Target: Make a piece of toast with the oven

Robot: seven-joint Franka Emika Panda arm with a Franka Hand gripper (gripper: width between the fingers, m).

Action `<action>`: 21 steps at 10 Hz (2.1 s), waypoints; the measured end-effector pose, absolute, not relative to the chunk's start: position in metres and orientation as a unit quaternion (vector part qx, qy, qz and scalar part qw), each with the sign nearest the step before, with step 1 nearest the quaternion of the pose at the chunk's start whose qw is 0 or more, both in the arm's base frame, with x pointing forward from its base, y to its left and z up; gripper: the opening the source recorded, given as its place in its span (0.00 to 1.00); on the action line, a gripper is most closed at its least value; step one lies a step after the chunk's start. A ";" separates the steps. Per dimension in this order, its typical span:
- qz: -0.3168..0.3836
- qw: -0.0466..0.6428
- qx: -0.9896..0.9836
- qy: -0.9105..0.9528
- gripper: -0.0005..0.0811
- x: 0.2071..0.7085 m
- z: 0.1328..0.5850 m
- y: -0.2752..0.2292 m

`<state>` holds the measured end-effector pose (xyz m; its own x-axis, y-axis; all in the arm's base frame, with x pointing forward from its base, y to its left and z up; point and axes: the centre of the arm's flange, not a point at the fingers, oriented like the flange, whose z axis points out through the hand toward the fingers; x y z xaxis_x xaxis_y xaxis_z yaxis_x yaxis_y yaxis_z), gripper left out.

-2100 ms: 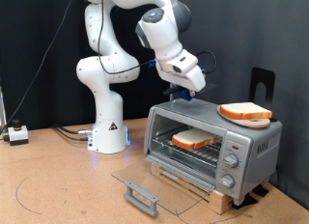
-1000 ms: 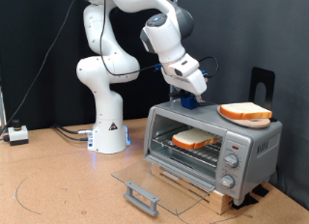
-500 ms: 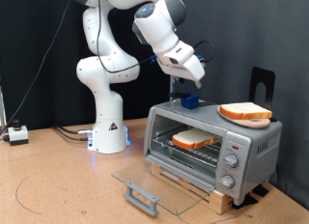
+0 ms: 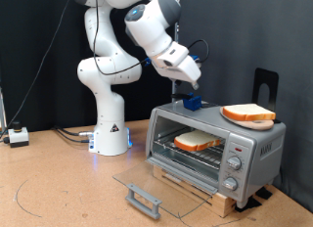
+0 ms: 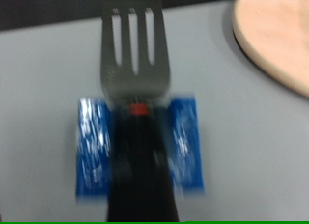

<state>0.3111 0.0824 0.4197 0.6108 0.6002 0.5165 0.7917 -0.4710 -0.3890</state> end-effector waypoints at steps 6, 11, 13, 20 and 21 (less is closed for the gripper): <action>-0.171 0.316 -0.845 -0.396 1.00 0.320 0.418 -0.014; -0.162 0.290 -0.864 -0.378 1.00 0.320 0.419 -0.088; -0.163 0.292 -0.865 -0.374 1.00 0.322 0.416 -0.095; -0.120 0.309 -0.941 -0.073 1.00 0.335 0.408 -0.086; -0.086 0.321 -0.942 -0.048 1.00 0.332 0.407 -0.086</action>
